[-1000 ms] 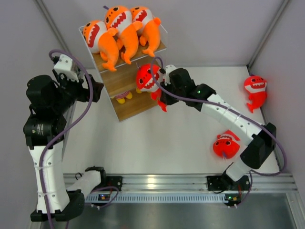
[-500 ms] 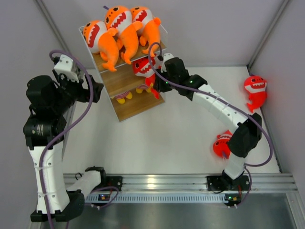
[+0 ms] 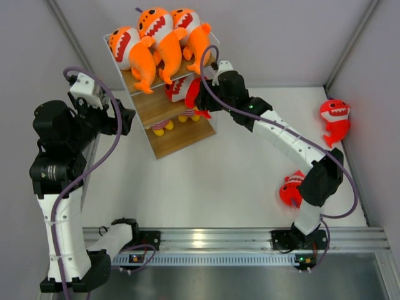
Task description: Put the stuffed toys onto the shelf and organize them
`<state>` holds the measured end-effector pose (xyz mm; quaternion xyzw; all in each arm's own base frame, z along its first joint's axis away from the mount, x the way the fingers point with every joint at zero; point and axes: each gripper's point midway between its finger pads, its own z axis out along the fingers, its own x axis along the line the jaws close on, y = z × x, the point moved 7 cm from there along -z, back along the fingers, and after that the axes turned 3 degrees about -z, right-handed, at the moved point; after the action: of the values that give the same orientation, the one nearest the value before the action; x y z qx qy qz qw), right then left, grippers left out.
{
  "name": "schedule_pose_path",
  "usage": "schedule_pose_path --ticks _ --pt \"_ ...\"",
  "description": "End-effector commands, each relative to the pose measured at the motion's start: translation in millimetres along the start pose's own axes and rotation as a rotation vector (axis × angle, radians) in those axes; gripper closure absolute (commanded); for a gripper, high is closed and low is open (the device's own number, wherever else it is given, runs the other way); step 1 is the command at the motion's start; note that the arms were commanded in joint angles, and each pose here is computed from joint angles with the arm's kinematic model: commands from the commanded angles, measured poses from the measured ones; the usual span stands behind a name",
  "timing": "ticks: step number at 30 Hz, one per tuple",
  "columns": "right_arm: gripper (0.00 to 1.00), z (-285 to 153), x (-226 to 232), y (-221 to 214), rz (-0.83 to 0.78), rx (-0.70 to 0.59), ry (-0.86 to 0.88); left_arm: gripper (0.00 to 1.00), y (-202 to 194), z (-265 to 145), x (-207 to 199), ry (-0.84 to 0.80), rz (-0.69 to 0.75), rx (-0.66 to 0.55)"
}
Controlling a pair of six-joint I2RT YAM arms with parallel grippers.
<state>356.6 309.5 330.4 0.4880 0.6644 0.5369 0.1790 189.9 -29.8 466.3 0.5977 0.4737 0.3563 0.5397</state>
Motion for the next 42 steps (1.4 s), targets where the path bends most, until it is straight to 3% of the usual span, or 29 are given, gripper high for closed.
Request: schedule_pose_path --ticks 1,3,7,8,11,19,29,31,32,34,35,38,42 --pt "0.47 -9.9 5.8 31.3 0.044 -0.127 0.023 0.12 6.1 -5.1 -0.7 0.003 0.019 -0.03" --pt "0.62 -7.3 4.2 24.5 0.056 -0.118 0.021 0.12 5.1 -4.0 -0.5 0.003 0.016 -0.025" --pt "0.8 -10.3 1.0 17.0 0.122 -0.153 0.008 0.12 5.0 -4.2 -0.8 0.0 0.015 -0.027" --pt "0.9 -12.9 -1.2 14.7 0.138 -0.181 0.004 0.12 4.5 -3.2 -0.9 -0.003 0.012 -0.022" --pt "1.0 -21.0 -4.7 18.4 0.176 -0.27 -0.025 0.12 4.3 -2.6 -0.9 -0.006 0.013 -0.021" --pt "1.0 -32.5 1.6 37.8 0.192 -0.468 -0.134 0.12 5.3 -2.6 -1.0 -0.007 0.016 -0.024" --pt "1.0 11.0 19.3 43.5 0.197 -0.441 -0.126 0.12 4.9 -3.5 -0.3 0.0 0.022 -0.024" --pt "0.93 15.1 19.1 40.7 0.199 -0.447 -0.147 0.12 4.9 -3.5 -0.1 0.0 0.025 -0.024" --pt "0.8 15.6 20.8 40.6 0.197 -0.452 -0.147 0.12 5.1 -2.9 0.0 0.0 0.023 -0.024" --pt "0.68 18.7 18.7 37.0 0.195 -0.447 -0.168 0.12 5.3 -2.5 -0.3 -0.003 0.025 -0.024" --pt "0.57 19.5 17.2 35.7 0.192 -0.446 -0.172 0.12 4.8 -2.9 0.1 0.0 0.024 -0.022" --pt "0.5 18.5 17.4 32.5 0.184 -0.443 -0.163 0.12 3.3 -1.5 0.1 -0.002 0.022 -0.016" --pt "0.49 7.4 19.6 35.2 0.152 -0.464 -0.168 0.12 3.0 -1.8 -0.1 -0.004 0.022 -0.016"
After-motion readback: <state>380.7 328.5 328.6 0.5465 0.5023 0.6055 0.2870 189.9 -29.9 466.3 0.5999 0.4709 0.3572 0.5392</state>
